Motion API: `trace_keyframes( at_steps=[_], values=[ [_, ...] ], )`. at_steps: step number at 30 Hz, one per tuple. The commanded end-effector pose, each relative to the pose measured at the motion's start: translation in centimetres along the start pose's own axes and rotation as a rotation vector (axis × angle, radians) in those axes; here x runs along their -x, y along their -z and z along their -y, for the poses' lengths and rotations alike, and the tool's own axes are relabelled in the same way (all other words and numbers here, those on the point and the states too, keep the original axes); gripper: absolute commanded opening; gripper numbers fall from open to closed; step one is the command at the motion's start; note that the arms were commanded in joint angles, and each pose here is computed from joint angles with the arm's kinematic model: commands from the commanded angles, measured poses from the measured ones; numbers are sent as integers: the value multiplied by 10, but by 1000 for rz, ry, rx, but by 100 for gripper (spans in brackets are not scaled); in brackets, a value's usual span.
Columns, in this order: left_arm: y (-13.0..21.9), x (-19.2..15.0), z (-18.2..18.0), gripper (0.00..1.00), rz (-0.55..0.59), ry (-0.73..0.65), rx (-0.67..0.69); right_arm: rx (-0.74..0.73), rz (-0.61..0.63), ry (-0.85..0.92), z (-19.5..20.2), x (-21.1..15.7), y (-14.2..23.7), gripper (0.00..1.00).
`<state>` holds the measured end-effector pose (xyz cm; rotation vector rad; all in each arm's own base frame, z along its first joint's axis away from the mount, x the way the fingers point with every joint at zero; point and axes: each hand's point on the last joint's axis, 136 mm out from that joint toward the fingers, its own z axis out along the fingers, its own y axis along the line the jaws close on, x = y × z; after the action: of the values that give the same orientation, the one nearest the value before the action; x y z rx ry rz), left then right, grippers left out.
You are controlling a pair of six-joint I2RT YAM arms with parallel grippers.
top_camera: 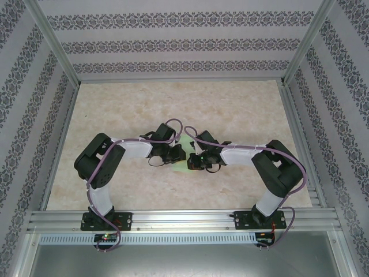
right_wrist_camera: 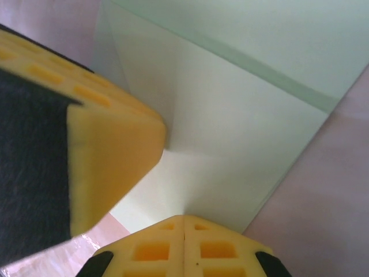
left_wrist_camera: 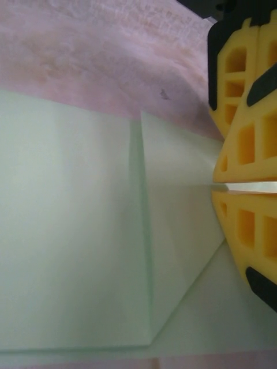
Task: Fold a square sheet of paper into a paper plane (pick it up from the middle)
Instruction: Fold the paper at the center of the table.
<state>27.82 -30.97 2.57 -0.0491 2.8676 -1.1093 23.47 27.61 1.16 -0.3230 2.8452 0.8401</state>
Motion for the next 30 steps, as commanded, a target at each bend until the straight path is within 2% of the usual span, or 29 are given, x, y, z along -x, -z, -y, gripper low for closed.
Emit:
trace_keyframes(
  at_steps=[1,4,6,11,15,30],
  values=[
    [14,1,12,19,50,-53,3,-87,-66,-42,25,-19,-13,2],
    [20,3,17,26,71,-71,-10,-88,-68,-44,26,-20,-13,2],
    [20,0,19,26,65,-65,-32,-88,-69,-44,26,-20,-13,2],
    [11,-10,11,12,47,-4,-51,-90,-72,-47,26,-21,-14,2],
    [4,-15,10,4,21,19,-69,-95,-79,-51,28,-23,-14,1],
    [-10,-16,7,3,-9,38,-61,-99,-90,-51,29,-25,-15,1]
  ],
)
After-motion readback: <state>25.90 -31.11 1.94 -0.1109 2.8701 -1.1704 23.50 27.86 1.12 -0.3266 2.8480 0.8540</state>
